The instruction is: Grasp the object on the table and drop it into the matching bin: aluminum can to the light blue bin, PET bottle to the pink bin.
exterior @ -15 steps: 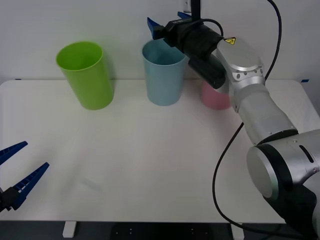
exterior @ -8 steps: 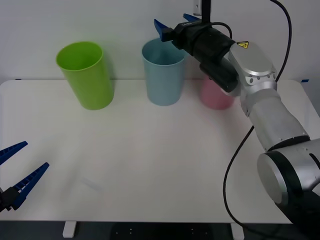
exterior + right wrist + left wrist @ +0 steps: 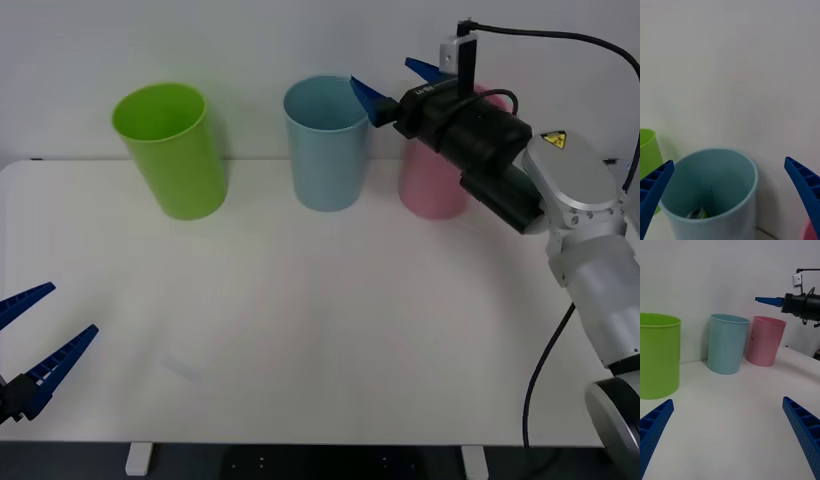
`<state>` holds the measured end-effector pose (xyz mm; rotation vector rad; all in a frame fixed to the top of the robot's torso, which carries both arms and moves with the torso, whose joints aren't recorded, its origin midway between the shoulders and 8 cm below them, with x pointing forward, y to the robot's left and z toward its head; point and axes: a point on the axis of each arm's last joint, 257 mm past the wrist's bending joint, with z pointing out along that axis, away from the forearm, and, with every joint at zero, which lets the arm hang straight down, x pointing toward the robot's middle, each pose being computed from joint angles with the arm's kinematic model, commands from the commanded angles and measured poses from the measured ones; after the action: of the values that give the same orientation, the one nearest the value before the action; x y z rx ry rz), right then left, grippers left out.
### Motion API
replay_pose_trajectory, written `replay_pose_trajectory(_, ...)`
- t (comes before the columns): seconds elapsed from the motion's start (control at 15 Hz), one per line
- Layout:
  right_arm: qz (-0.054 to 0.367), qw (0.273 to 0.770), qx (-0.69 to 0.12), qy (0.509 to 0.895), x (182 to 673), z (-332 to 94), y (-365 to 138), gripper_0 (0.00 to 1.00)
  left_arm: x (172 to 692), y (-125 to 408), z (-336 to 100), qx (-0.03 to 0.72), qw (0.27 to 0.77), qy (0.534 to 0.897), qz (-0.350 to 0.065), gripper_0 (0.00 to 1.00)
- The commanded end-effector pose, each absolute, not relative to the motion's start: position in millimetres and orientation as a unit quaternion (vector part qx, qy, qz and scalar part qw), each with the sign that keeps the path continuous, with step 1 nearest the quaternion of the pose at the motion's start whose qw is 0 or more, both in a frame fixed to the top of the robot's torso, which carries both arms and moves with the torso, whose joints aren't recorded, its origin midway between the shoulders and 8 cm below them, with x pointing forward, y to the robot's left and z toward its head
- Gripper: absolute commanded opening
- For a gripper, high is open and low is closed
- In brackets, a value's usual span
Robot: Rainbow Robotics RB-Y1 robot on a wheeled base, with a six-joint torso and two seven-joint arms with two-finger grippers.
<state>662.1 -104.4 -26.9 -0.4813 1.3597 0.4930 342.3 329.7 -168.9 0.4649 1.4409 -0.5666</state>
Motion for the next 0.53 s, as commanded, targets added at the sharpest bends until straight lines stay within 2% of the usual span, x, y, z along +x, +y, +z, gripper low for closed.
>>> replay_pose_trajectory(0.07,0.215,0.723,-0.224,0.617,644,-40,-134,1.0,342,330,-169,0.208,0.691,0.645,-0.253,1.0)
replay_pose_trajectory(0.53,0.208,0.714,-0.255,0.618,586,-73,-193,1.0,342,330,-169,0.208,0.691,0.645,-0.253,1.0)
